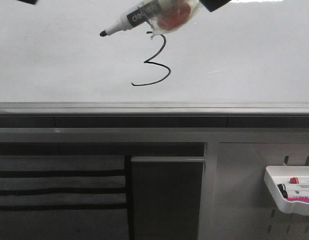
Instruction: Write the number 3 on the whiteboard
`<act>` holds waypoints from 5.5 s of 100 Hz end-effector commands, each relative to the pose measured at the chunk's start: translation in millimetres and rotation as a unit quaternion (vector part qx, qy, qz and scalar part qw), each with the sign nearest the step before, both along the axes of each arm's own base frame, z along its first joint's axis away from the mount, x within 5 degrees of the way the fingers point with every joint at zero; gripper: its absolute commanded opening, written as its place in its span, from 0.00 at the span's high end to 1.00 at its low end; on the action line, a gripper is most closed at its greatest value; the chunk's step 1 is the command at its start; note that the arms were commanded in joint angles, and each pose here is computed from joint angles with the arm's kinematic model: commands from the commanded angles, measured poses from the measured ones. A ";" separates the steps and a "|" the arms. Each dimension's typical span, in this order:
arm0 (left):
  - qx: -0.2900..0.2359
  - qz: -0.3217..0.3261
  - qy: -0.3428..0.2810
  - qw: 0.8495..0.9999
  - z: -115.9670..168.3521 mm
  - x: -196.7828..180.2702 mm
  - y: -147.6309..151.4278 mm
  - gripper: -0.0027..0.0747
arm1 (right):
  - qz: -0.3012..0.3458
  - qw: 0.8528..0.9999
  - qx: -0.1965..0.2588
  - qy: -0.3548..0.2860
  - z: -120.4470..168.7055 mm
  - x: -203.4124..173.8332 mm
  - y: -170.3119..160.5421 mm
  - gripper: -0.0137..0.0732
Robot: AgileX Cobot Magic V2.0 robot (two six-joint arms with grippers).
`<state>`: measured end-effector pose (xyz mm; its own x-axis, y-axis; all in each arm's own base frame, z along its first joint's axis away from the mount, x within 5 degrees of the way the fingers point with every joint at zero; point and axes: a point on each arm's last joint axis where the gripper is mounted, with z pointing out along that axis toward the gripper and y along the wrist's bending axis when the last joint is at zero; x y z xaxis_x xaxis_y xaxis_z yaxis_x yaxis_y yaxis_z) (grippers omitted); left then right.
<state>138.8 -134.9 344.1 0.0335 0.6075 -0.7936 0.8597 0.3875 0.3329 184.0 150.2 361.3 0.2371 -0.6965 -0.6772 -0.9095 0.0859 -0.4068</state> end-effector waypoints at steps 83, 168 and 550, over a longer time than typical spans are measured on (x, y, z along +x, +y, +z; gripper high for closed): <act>0.088 -0.111 -0.043 0.989 9.8 42.1 -76.7 0.67 | 0.020 0.998 0.015 -0.058 14.3 -0.7 0.0 0.80; 0.089 -0.113 -0.039 0.989 9.4 41.5 -76.7 0.82 | 0.029 0.998 0.036 -0.033 15.1 -4.3 2.9 0.70; -0.237 0.472 -0.069 0.846 -55.8 -20.0 129.8 0.99 | -0.547 0.773 0.323 0.006 -34.7 -72.3 -133.9 0.92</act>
